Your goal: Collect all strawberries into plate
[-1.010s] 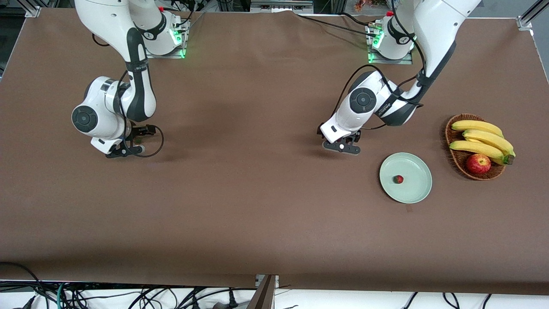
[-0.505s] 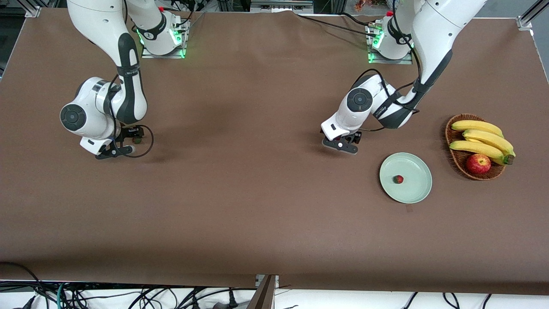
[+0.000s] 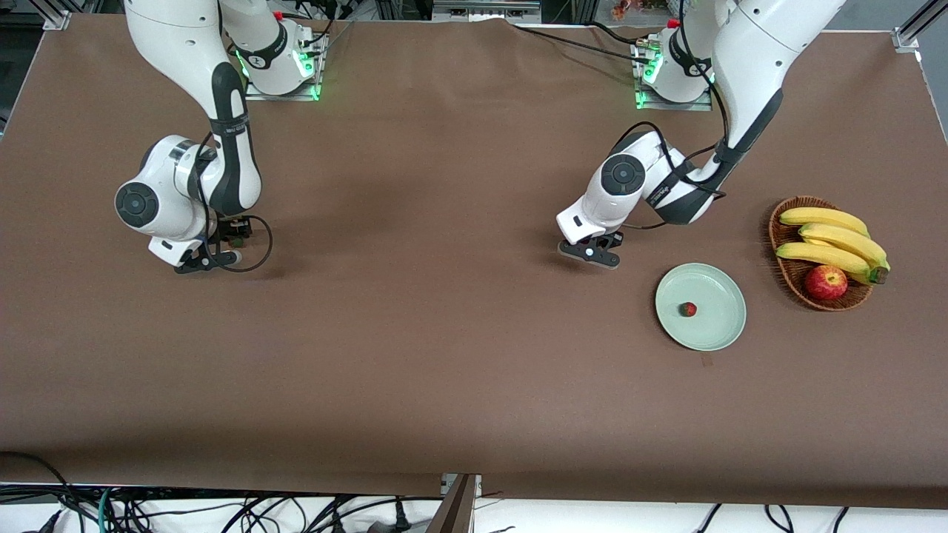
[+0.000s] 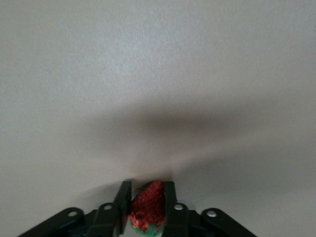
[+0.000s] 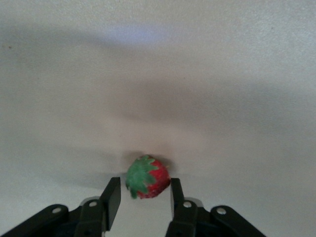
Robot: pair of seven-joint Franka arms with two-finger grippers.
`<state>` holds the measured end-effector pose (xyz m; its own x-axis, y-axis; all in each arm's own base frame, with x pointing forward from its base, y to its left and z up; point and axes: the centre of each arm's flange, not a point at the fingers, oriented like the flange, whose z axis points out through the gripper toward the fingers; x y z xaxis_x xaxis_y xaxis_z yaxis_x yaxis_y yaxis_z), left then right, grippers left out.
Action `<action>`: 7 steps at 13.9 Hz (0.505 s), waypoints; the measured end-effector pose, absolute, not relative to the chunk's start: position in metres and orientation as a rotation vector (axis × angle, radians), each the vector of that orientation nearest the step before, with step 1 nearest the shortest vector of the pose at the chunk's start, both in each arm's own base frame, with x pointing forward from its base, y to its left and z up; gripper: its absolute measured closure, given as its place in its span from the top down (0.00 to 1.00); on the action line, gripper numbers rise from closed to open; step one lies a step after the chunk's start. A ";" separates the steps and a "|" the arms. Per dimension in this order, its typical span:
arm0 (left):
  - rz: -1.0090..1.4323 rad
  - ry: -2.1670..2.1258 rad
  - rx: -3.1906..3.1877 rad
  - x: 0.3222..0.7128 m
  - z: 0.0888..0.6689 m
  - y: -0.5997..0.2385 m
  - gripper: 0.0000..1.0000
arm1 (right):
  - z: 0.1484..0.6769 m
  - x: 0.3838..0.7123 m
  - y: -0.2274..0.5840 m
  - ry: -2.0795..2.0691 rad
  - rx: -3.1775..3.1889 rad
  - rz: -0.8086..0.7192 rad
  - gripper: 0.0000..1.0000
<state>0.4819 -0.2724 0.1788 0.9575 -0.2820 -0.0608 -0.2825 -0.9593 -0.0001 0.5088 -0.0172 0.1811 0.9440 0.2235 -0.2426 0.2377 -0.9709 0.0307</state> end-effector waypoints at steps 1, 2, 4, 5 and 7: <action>0.081 0.440 -3.099 0.486 0.183 -0.271 0.31 | 0.181 0.509 -0.017 0.362 3.039 -0.369 0.47; 0.077 0.433 -3.088 0.493 0.190 -0.267 0.31 | 0.181 0.509 -0.017 0.362 3.039 -0.369 0.38; 0.115 0.457 -3.020 0.514 0.211 -0.251 0.30 | 0.181 0.509 -0.017 0.361 3.042 -0.367 0.27; 0.146 0.490 -2.975 0.526 0.227 -0.243 0.30 | 0.182 0.511 -0.013 0.362 3.053 -0.356 0.27; 0.206 0.596 -2.889 0.551 0.263 -0.227 0.30 | 0.183 0.523 0.022 0.366 3.103 -0.303 0.26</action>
